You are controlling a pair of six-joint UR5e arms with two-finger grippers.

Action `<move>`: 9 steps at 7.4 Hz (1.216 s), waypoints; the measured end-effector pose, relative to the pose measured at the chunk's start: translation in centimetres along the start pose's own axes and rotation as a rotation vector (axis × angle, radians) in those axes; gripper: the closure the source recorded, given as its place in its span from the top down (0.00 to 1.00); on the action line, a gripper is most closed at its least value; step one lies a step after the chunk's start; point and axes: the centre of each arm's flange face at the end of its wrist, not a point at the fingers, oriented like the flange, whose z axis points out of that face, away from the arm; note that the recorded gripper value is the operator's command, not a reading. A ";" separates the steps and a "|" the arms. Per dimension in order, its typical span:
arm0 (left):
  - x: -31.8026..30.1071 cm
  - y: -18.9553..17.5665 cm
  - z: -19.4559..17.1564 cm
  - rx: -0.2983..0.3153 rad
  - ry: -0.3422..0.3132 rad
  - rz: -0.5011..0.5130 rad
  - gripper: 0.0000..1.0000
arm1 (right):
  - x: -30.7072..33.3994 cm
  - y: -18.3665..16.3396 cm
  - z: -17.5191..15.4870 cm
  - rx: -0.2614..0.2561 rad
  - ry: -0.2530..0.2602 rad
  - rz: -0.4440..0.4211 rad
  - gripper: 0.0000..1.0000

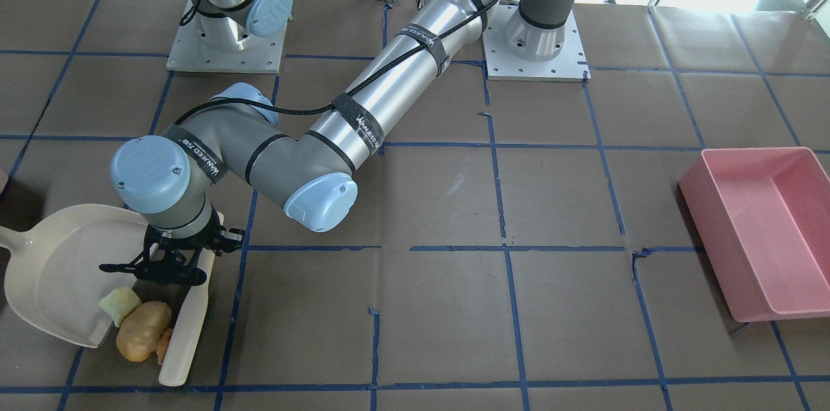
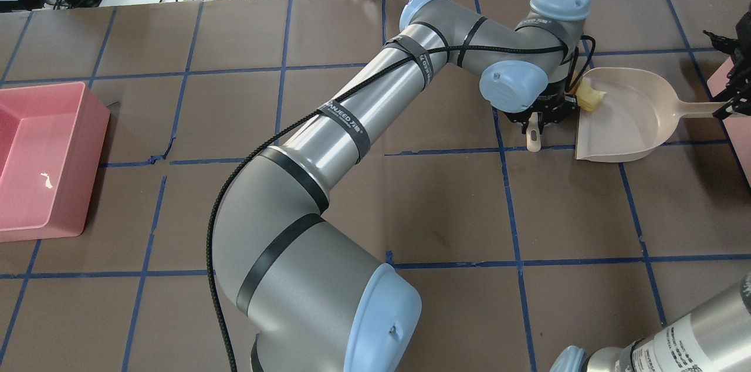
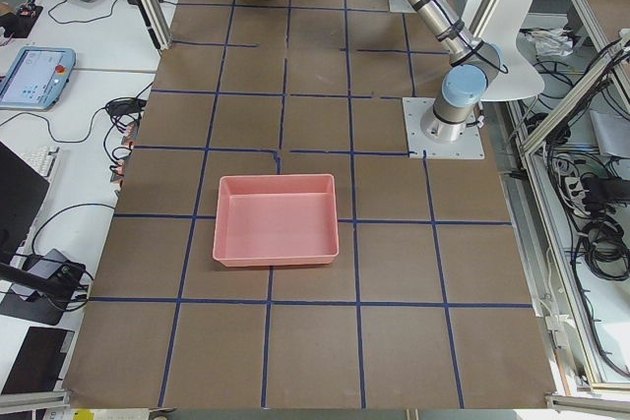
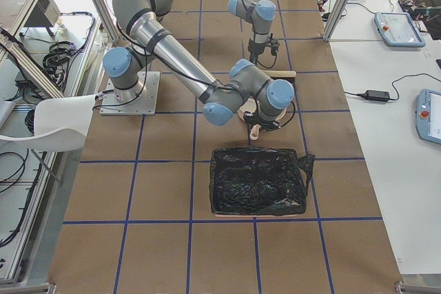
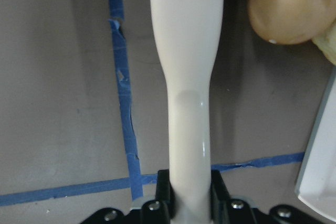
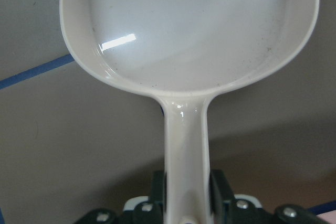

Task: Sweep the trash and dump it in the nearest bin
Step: 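Sweep the potato and bread into the dustpan with the left-held brush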

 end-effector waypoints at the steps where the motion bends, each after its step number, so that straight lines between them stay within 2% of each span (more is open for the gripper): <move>1: 1.4 1.1 0.1 -0.001 0.000 0.074 0.00 | 0.0 0.1 0.2 0.001 -0.003 0.001 0.07; 3: 3.8 2.9 0.5 0.004 -0.002 0.211 0.01 | 0.0 0.4 0.4 0.004 -0.006 0.005 0.07; 5: 5.7 4.2 0.6 0.028 0.006 0.305 0.01 | 0.0 0.6 0.6 0.007 -0.009 0.006 0.07; 7: 7.9 5.9 0.6 0.048 0.019 0.361 0.01 | 0.0 0.7 0.7 0.011 -0.010 0.002 0.06; 9: 8.8 6.7 0.6 0.049 0.026 0.377 0.01 | 0.1 0.5 0.7 0.041 0.000 -0.008 0.04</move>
